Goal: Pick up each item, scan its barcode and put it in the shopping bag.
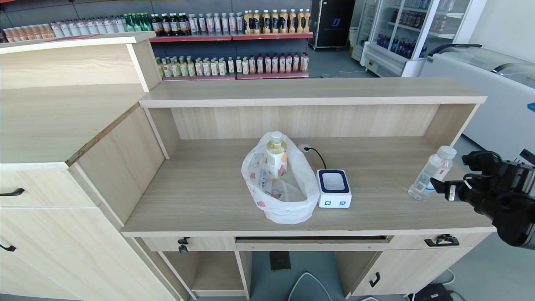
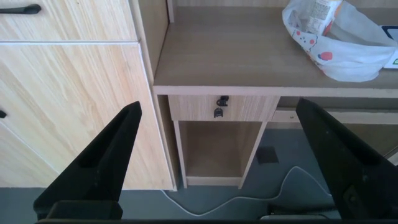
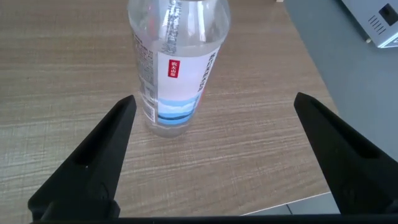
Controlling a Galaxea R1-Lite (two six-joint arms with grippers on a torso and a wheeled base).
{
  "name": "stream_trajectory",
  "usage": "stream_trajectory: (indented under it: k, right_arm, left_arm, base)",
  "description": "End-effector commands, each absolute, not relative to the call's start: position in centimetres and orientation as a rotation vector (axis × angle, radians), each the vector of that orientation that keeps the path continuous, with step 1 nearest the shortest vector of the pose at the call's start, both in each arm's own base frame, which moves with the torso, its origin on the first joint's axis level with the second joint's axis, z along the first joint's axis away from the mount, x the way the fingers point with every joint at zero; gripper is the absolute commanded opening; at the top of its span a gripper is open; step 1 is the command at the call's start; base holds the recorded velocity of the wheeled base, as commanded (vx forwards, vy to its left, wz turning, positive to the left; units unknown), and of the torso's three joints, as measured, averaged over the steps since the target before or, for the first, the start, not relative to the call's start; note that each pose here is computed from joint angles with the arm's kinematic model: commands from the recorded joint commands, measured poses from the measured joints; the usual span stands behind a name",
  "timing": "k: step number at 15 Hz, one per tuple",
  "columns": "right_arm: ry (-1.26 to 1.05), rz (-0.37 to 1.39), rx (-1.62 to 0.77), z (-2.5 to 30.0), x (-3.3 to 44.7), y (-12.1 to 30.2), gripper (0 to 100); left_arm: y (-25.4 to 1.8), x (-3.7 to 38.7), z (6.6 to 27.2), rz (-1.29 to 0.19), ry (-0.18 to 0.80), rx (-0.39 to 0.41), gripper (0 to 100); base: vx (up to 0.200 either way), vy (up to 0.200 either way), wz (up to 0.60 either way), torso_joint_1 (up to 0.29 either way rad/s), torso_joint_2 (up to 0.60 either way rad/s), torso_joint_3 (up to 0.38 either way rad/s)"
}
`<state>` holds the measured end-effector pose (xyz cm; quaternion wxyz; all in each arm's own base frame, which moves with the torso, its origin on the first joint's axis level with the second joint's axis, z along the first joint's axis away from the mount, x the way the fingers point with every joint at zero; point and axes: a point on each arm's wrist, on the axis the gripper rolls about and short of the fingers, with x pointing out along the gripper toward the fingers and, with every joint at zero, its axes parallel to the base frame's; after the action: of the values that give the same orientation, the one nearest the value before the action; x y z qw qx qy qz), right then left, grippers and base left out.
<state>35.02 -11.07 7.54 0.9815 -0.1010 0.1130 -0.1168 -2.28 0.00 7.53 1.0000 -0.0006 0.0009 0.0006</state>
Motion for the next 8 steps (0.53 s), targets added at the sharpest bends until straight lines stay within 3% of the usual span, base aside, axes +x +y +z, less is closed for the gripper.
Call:
stream_trajectory:
  k: [1,8]
  right_arm:
    - [0.229,-0.236,-0.220,6.9,35.6,-11.3,100]
    - [0.188,-0.206,-0.233,7.1,37.4,-10.5,100]
  left_arm:
    - [0.0,-2.3,7.5,0.002,0.003,-0.002,100]
    - [0.0,-2.3,7.5,0.002,0.003,-0.002,100]
  base:
    - [0.000,0.000,0.00,0.000,0.00,0.000]
    - [0.000,0.000,0.00,0.000,0.00,0.000]
